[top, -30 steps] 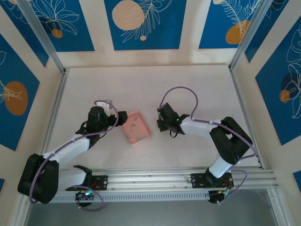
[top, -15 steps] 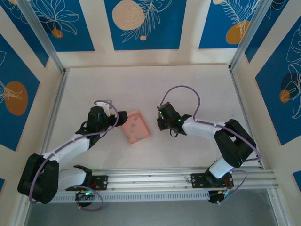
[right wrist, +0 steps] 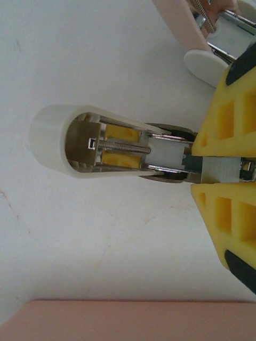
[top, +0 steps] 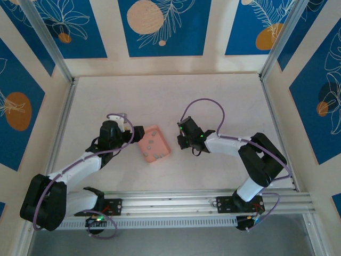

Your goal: Load the staples into the stapler

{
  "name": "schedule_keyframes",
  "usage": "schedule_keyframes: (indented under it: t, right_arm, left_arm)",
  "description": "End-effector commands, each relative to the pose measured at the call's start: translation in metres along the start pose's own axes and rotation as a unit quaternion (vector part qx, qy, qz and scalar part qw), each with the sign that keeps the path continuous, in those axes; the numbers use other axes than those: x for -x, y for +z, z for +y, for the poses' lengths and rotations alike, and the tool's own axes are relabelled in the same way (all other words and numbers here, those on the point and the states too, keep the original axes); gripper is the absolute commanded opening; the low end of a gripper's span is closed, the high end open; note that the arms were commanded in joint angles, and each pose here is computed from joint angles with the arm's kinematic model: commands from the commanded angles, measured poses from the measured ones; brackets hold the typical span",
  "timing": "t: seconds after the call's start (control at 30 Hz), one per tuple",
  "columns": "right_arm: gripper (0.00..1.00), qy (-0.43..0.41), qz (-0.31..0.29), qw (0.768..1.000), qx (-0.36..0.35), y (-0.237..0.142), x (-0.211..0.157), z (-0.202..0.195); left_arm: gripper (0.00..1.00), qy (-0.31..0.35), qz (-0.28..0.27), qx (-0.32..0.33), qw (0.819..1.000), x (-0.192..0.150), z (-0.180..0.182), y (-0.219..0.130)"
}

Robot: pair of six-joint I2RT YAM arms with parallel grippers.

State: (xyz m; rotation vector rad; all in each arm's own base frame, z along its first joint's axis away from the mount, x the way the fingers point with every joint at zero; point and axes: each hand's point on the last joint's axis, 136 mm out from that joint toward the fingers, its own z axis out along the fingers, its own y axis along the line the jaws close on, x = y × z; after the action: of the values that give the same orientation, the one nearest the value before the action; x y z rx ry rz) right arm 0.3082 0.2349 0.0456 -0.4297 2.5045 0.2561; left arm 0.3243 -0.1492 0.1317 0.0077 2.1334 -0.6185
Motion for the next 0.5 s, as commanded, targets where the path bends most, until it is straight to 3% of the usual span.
schedule_keyframes:
  t: [0.0,0.23,0.47]
  right_arm:
    - [0.16,0.005,0.000,1.000,-0.003,0.001,-0.001,-0.003]
    - [0.16,0.001,-0.030,1.000,0.000,-0.013,0.012,-0.002]
    - [0.16,0.003,-0.018,1.000,-0.004,-0.008,0.006,-0.006]
  left_arm:
    - [0.93,0.007,-0.009,-0.013,1.000,0.009,-0.010,-0.004]
    - [0.93,0.007,-0.010,-0.013,1.000,0.009,-0.010,-0.003]
    - [0.93,0.007,-0.009,-0.013,1.000,0.009,-0.010,-0.003]
